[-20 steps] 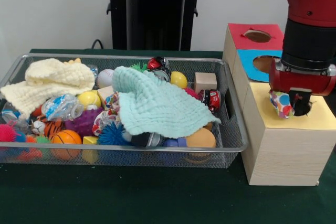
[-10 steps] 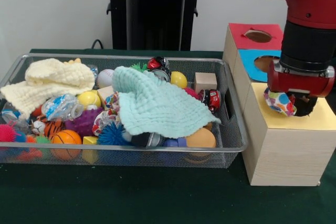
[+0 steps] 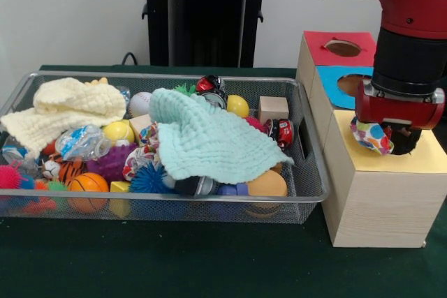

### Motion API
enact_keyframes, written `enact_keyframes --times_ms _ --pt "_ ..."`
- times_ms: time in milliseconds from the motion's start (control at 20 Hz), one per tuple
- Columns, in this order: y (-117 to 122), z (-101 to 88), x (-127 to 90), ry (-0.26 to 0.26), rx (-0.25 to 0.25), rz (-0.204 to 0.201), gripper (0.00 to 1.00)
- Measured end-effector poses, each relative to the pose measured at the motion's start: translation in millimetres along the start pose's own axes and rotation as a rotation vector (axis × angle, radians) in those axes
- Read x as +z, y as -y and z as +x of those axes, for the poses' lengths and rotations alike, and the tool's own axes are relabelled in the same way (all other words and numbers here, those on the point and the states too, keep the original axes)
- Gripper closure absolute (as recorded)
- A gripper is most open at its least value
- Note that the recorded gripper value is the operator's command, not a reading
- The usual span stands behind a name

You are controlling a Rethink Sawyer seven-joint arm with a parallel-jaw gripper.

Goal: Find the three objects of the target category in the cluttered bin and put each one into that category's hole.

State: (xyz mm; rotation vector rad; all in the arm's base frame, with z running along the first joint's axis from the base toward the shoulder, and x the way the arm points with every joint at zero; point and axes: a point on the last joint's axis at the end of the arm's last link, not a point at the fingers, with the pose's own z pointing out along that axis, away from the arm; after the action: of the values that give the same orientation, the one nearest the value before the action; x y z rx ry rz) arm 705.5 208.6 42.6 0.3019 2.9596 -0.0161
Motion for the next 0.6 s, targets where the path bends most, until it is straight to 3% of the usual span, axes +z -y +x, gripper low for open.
enact_keyframes --times_ms 150,200,600 --pt "0.0 0.0 0.0 0.0 0.0 0.0 0.0" --pt "0.0 -0.1 0.1 0.0 0.0 0.0 1.0" --pt "0.1 0.7 1.7 -0.002 0.0 0.0 1.0"
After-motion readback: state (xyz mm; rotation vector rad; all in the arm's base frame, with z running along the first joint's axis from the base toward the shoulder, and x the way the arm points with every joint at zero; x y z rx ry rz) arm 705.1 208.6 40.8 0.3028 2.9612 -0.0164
